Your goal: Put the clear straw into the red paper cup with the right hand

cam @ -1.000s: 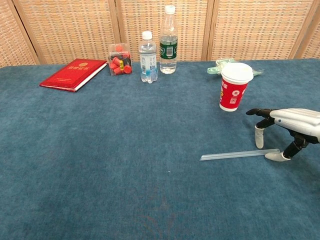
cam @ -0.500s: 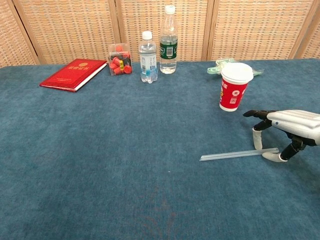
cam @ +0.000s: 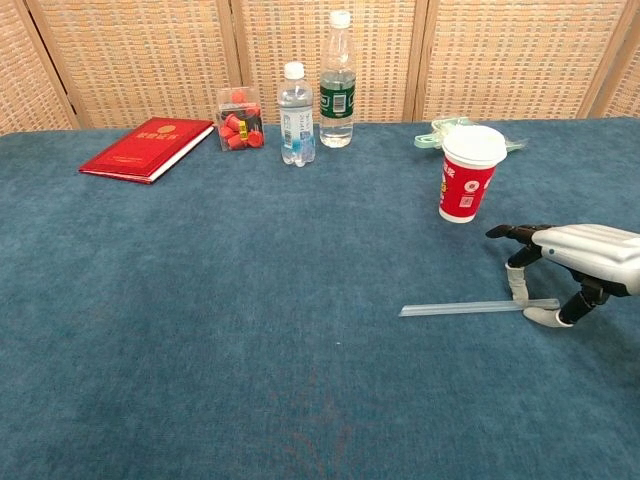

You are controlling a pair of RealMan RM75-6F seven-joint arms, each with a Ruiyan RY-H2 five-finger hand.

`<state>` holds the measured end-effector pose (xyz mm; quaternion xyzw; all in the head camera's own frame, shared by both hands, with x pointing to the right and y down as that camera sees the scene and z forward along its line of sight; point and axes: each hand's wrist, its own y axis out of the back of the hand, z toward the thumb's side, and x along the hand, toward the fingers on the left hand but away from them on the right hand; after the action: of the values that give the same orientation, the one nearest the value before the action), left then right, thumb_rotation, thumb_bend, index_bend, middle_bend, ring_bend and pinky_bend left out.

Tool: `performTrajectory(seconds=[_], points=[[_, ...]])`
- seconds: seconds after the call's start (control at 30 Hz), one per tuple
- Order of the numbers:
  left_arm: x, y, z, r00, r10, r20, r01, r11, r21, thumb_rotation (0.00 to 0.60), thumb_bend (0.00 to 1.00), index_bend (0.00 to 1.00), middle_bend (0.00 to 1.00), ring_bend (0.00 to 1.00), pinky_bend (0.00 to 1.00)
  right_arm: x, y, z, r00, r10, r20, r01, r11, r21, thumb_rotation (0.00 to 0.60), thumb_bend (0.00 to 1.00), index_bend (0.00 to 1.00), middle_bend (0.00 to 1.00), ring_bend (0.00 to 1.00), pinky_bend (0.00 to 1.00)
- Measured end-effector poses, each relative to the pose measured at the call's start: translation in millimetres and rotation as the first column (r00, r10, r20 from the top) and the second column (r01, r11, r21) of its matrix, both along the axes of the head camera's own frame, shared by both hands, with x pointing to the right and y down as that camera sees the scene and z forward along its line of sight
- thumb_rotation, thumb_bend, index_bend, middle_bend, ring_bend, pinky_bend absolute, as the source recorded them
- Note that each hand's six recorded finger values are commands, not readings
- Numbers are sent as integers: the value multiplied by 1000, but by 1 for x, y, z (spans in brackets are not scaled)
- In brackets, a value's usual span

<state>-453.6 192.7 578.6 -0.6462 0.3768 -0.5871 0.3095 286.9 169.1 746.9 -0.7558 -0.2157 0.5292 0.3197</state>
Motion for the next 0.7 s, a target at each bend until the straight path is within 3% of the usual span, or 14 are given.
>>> performTrajectory(seconds=[0.17,0.37,0.57,0.67,0.7], points=[[1,1,0,1000,4,-2,-4,1000,-1,600,204,0,0,0,0,2,0,-3,1000,5,8,-5,1000,7,600,484,704,39,0,0],[1,1,-1,1000,3,-4,-3,1000,2,600,204,0,0,0,0,8,-7,-24,999,0,34,-3,998,65,600,485,704,55,0,0],[0,0,-3,1000,2,3,-2,1000,11,600,204,0,0,0,0,27,-28,-58,1000,-19,-3,19,981,195,600,504,704,68,0,0],[1,0,-3,1000,3,1,-3,1000,17,600,204,0,0,0,0,35,-38,-72,996,-52,-78,72,957,279,600,505,704,75,0,0],[1,-1,-4,1000,2,0,-2,1000,17,600,204,0,0,0,0,38,-44,-81,991,-66,-118,102,940,326,600,505,704,76,0,0]])
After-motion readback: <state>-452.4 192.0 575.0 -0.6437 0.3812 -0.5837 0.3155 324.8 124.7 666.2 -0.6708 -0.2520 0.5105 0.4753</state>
